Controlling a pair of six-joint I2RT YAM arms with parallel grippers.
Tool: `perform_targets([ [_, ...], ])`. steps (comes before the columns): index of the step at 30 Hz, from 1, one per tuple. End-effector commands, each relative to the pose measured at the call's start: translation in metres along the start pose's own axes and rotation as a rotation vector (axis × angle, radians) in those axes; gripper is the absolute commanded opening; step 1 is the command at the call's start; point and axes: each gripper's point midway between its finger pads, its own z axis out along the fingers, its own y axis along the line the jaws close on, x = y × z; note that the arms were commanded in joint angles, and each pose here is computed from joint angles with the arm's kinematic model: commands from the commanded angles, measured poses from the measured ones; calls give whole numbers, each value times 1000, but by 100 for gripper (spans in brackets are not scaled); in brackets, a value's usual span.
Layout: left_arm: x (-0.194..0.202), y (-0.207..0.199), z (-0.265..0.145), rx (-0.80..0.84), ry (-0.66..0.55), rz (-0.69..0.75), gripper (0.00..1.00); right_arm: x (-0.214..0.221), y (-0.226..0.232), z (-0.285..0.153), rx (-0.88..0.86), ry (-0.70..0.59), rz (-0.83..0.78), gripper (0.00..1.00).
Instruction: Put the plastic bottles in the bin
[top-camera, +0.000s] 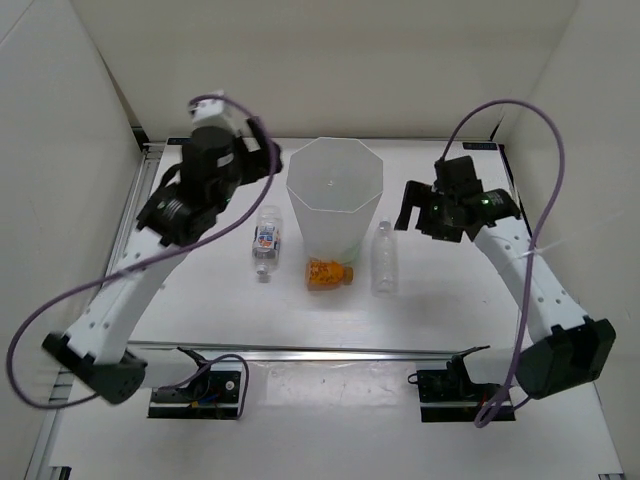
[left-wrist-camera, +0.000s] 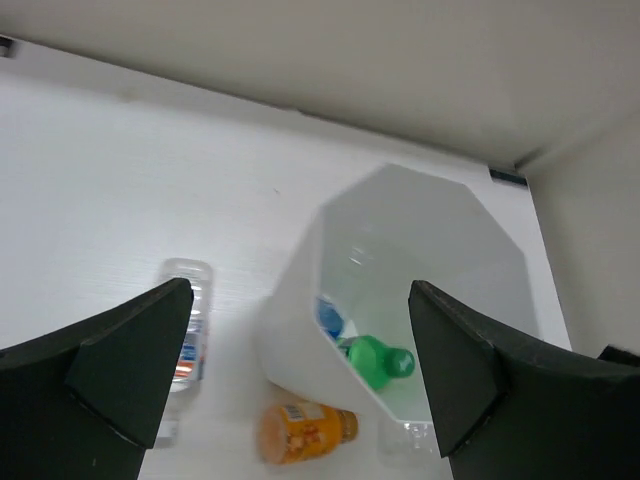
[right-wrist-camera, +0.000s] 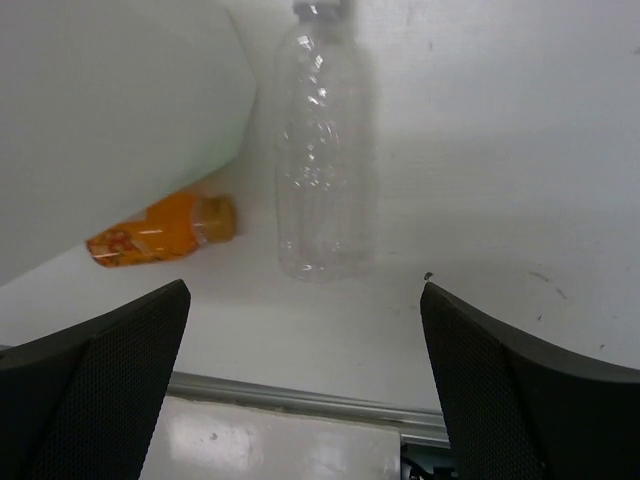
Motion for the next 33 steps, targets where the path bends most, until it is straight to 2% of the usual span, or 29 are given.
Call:
perform_targets([
  [1, -8, 63, -32, -200, -96, -45, 100, 15, 1, 36, -49, 64, 62, 100],
  [5, 38, 98, -45, -273, 7, -65, 100, 31, 5, 72, -95, 144, 67, 100],
  [9, 63, 120, -52, -359, 107, -78, 100, 49, 5, 103, -106, 225, 86, 100],
  [17, 71, 137, -63, -417, 167, -68, 100, 61, 9, 152, -126, 321, 103, 100],
  [21, 76, 139, -65, -418, 197, -67, 100, 71, 8, 176, -120, 376, 113, 94],
  [22, 79, 140, -67, -424, 208, -63, 100, 75, 6, 180, -113, 389, 116, 87],
  [25, 80, 147, -70, -450, 220, -63, 100, 77, 1, 187, -99, 406, 127, 76],
  [26, 80, 147, -70, -451, 218, -72, 100, 81, -1, 188, -95, 416, 129, 65],
  [28, 84, 153, -70, -470, 231, -70, 100, 84, -9, 184, -53, 415, 125, 54],
  [29, 88, 157, -70, -484, 239, -70, 100, 87, -18, 179, -22, 424, 147, 42],
  [32, 95, 165, -67, -502, 252, -77, 100, 72, -28, 151, 31, 365, 181, 30],
  [33, 93, 163, -65, -496, 242, -81, 100, 55, -26, 132, 15, 303, 180, 28],
])
